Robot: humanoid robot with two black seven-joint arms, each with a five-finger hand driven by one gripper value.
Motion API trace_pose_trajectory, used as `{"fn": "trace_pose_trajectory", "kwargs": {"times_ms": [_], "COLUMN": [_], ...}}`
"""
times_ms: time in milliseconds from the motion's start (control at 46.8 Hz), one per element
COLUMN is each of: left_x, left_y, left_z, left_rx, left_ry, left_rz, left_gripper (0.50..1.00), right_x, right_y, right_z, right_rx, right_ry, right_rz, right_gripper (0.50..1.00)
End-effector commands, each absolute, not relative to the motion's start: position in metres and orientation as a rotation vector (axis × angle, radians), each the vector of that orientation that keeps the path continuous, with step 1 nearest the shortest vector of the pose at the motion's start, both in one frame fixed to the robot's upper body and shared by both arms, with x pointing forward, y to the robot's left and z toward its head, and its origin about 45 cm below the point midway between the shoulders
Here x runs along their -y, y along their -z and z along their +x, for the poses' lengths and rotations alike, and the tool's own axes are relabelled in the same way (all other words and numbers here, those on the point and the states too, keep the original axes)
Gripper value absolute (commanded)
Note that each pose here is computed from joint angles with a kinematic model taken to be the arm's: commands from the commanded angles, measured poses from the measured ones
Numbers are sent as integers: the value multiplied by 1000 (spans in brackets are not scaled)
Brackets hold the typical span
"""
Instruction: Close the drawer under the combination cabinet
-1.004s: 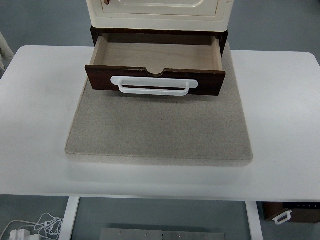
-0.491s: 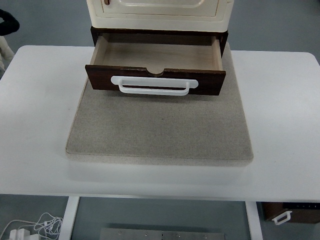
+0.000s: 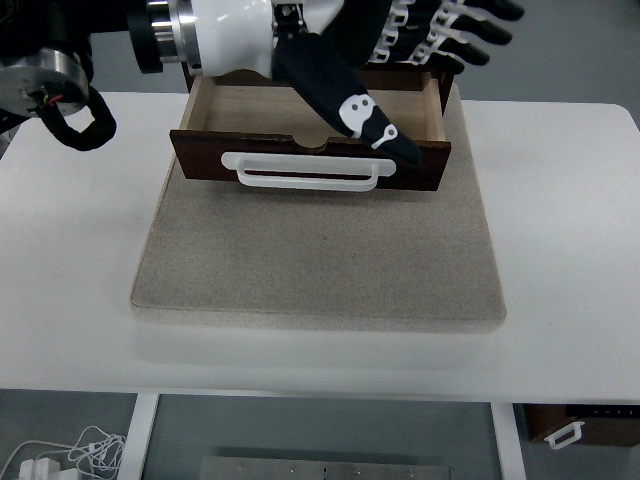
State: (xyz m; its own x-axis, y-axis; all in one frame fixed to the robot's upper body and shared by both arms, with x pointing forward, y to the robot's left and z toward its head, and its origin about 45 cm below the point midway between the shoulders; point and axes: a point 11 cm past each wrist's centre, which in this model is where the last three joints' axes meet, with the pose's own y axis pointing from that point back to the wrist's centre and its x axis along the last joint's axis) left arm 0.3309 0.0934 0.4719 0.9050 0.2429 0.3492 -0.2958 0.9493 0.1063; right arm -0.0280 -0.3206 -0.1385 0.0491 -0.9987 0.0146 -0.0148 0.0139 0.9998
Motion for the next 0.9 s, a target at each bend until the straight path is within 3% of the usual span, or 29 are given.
{"fn": "trace_pose_trajectory", "kwargs": {"times_ms": [0, 876], "left_x": [-92, -116], "left_y": [-448, -337], "left_z": [324, 310], "left_rx": [334, 282], "left_ry": [-243, -78], "left_rz": [241, 824], "left_gripper": [996, 999], "right_x": [321, 321], "right_y": [138, 138], "right_z": [-28, -28], "right_rx": [1190, 1190], "right_ry": [1155, 1155], "right_rz": [1232, 1232], "right_gripper": [952, 952]}}
